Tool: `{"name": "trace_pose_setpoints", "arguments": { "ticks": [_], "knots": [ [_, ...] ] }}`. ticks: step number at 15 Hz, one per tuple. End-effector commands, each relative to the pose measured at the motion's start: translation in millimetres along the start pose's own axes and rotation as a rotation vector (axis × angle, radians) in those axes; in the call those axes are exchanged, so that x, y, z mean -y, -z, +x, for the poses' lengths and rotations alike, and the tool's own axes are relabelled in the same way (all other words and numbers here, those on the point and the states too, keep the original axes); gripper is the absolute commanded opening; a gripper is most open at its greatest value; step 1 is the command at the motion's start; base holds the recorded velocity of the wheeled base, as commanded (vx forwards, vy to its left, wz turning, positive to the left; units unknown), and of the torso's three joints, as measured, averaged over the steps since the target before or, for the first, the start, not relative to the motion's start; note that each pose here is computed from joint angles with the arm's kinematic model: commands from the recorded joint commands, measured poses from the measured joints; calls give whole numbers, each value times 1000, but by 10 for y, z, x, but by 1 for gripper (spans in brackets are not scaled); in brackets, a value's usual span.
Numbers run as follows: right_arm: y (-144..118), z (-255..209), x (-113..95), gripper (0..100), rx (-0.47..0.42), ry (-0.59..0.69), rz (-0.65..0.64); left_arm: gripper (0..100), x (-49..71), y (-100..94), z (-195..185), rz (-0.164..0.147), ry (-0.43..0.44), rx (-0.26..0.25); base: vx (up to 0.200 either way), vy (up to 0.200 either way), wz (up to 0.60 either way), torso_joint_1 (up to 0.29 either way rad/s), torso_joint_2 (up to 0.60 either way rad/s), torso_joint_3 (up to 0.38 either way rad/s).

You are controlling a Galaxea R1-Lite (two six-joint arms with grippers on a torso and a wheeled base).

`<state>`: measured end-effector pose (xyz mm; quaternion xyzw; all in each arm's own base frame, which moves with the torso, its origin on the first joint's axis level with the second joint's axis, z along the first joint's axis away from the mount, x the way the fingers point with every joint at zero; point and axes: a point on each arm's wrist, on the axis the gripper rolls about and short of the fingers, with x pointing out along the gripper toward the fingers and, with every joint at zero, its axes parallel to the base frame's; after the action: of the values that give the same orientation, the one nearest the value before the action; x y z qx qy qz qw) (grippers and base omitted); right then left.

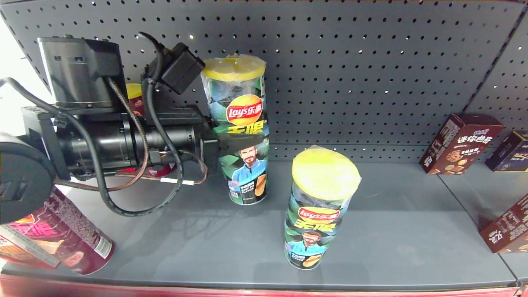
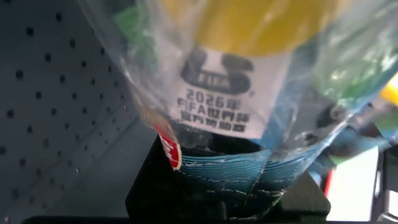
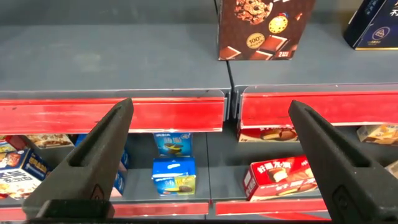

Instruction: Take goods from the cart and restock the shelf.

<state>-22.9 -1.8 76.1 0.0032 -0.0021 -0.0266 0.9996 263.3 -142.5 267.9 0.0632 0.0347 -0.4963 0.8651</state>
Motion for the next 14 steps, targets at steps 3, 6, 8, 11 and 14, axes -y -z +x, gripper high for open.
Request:
{"name": "trace_pose_setpoints", "arguments": {
  "ticks": [3,6,8,11,14],
  "knots": [
    [3,1,0,100,-1,-1,0,0,-200,61,275,44,-2,-14,0,0,0,0,0,0],
    [-1,0,0,100,1,-1,0,0,-329,164,462,80,-3,-35,0,0,0,0,0,0],
    [-1,0,0,100,1,-1,0,0,-377,203,542,78,-2,-40,0,0,0,0,0,0],
    [-1,0,0,100,1,-1,0,0,-463,225,696,81,0,-35,0,0,0,0,0,0],
    [3,1,0,100,-1,-1,0,0,-533,256,862,85,6,-29,0,0,0,0,0,0]
  ]
}}
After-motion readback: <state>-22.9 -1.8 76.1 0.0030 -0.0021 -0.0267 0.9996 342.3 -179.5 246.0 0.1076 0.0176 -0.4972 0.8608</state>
